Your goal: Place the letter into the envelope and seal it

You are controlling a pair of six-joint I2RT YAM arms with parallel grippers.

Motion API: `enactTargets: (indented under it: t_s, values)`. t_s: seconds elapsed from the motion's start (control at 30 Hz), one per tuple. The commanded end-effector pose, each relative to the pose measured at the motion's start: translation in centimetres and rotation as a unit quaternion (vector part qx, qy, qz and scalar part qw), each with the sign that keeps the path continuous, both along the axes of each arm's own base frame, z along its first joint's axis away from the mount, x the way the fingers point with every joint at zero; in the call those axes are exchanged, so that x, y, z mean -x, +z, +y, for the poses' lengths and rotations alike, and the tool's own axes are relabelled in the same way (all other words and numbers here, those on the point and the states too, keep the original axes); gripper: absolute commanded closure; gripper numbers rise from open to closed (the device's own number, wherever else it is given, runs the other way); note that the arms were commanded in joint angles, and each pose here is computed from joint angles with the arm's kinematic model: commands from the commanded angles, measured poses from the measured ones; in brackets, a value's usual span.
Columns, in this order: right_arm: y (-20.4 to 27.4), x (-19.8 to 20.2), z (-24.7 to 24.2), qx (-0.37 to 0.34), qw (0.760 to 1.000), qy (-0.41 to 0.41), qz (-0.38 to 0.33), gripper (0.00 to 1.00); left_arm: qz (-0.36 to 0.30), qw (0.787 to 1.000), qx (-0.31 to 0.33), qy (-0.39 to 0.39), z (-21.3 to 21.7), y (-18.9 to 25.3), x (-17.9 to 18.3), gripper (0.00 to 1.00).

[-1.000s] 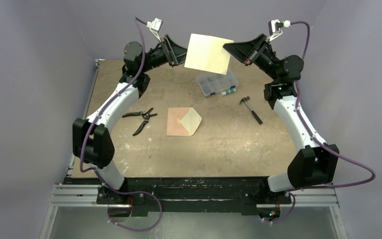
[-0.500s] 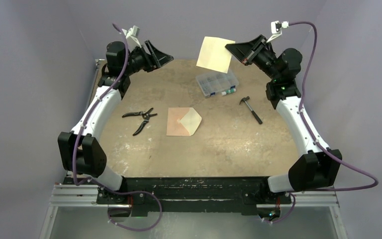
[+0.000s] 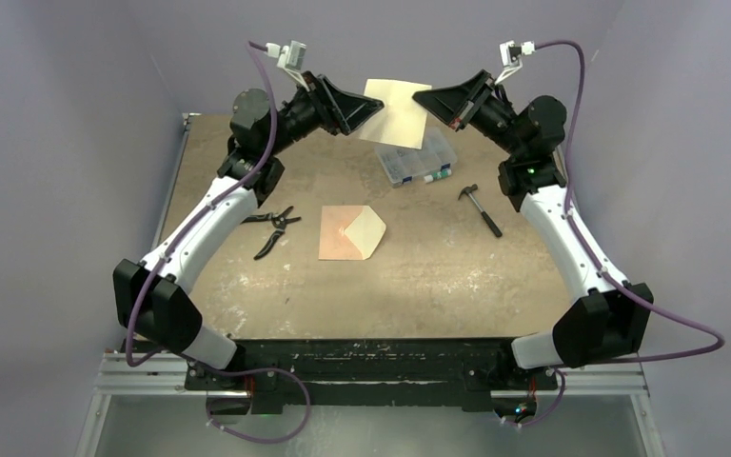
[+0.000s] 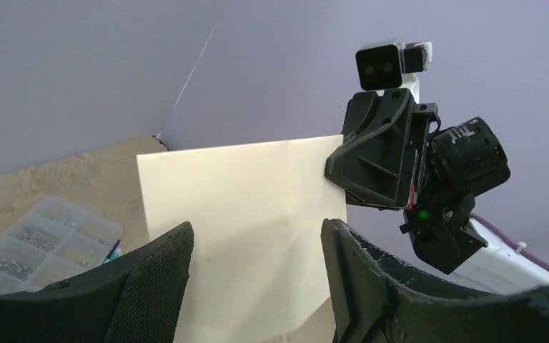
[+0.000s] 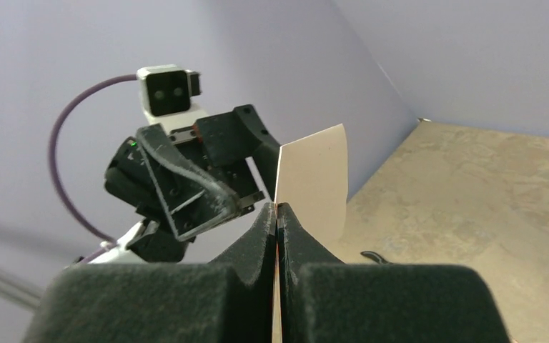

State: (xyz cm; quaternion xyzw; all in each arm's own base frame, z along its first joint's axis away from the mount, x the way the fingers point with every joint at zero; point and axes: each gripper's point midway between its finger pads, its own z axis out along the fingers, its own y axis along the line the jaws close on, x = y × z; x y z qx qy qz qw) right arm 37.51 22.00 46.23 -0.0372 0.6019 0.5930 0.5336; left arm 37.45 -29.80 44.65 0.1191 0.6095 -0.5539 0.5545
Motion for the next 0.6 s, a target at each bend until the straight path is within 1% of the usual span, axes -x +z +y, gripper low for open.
enactTargets:
  t_s: [0.0, 0.07, 0.17, 0.3, 0.47, 0.57]
  values:
    - [2.4, 2.6, 1.0, -0.027, 0.997, 0.071, -0.034, 1.00, -0.041, 0.998, 0.041, -0.023, 0.3, 3.6, 1.0, 0.35]
    - [2.4, 3.0, 1.4, -0.041, 0.994, 0.093, -0.030, 1.00, -0.026, 0.998, 0.041, -0.044, -0.2, 3.0, 1.1, 0.35]
    - [2.2, 3.1, 1.8, -0.043, 0.993, 0.106, -0.027, 1.00, -0.015, 0.996, 0.048, -0.078, -0.9, 2.9, 1.7, 0.35]
    - [1.8, 2.9, 2.4, -0.040, 0.993, 0.113, -0.022, 1.00, -0.031, 0.989, 0.060, -0.129, -1.2, 3.5, 3.7, 0.37]
    - [1.5, 2.7, 3.3, -0.038, 0.992, 0.119, -0.021, 1.00, -0.026, 0.986, 0.057, -0.152, -1.4, 3.2, 4.5, 0.42]
    - [1.3, 2.4, 3.4, -0.038, 0.992, 0.116, -0.023, 1.00, -0.027, 0.985, 0.057, -0.160, -1.4, 3.2, 4.8, 0.42]
